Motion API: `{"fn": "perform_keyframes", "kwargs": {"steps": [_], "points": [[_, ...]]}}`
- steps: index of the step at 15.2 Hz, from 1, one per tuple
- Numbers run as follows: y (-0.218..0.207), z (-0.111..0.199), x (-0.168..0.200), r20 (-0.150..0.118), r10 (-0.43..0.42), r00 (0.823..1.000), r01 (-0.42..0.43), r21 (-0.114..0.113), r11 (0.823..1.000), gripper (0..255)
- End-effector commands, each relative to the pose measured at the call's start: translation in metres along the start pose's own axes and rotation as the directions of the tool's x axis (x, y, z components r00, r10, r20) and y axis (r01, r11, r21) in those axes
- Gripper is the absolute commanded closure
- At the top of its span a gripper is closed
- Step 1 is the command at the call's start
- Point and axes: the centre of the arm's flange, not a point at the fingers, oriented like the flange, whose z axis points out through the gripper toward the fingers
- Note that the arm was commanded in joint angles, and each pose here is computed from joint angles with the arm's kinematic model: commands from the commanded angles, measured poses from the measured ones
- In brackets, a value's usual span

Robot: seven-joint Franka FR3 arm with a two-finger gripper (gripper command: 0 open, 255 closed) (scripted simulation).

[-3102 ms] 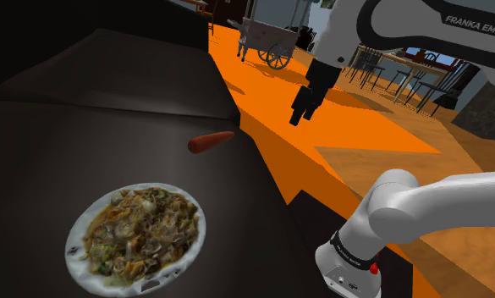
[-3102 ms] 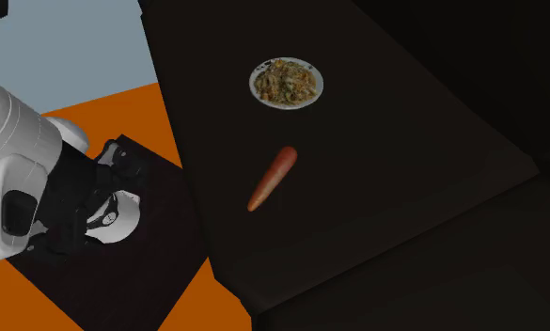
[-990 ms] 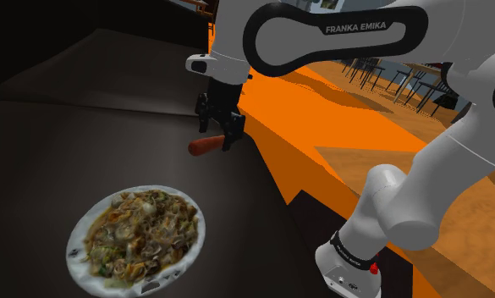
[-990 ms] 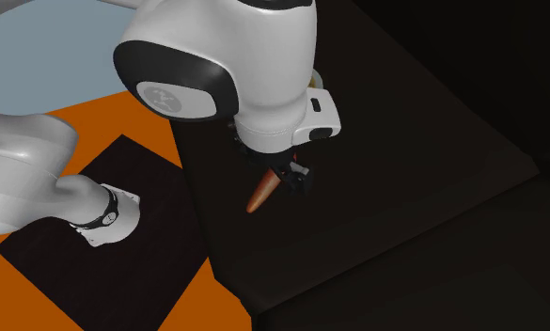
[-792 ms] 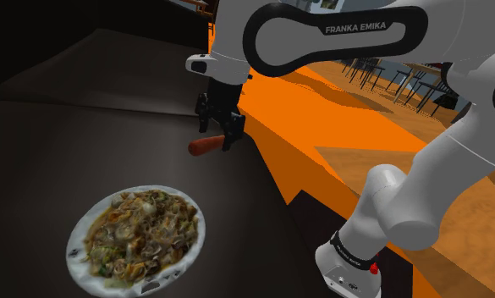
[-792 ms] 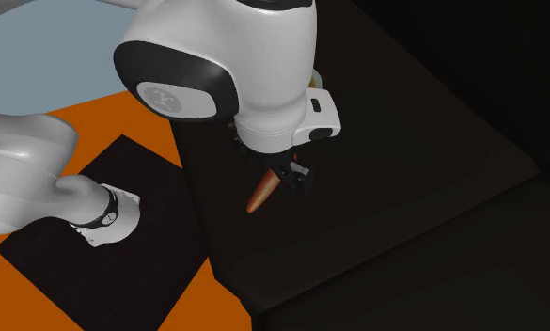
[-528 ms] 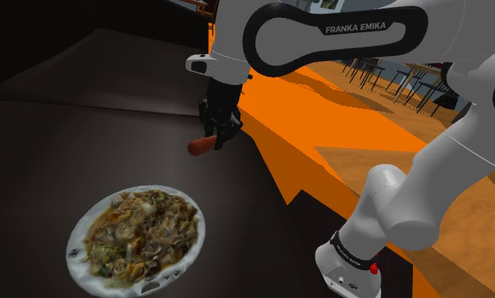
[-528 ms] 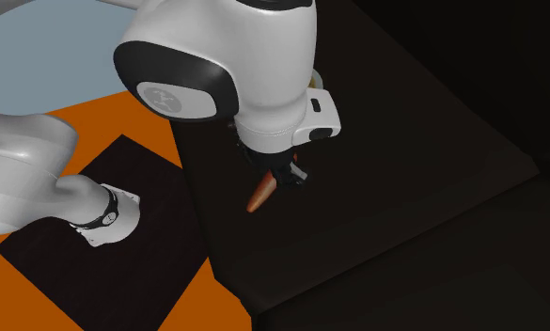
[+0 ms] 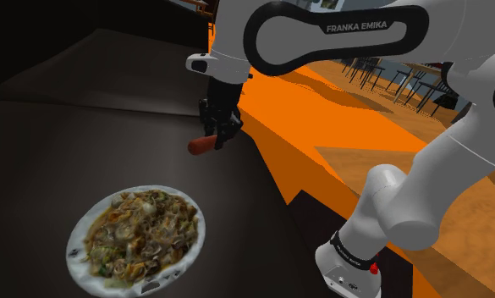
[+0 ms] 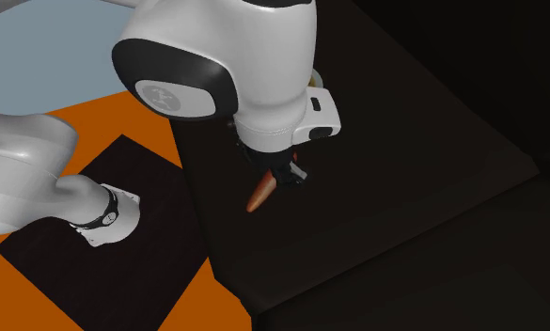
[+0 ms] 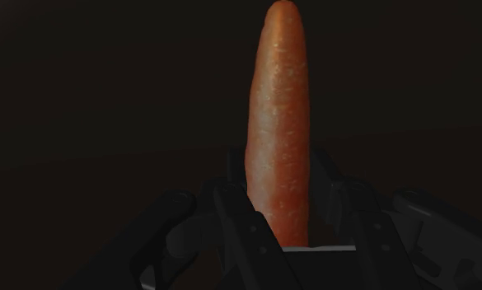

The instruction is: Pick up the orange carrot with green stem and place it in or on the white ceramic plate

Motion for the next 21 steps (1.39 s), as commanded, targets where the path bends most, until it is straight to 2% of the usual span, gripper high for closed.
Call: {"fn": "perform_keyframes", "kwargs": {"steps": [1, 20, 21], "points": [[0.0, -0.009, 0.0, 0.0, 0.0, 1.0, 0.0, 0.0, 1.0, 255], [-0.001, -0.107, 0.004, 0.0, 0.0, 1.0, 0.0, 0.0, 1.0, 255], [-0.008, -0.106, 0.016, 0.0, 0.0, 1.0, 0.0, 0.0, 1.0, 255]]}}
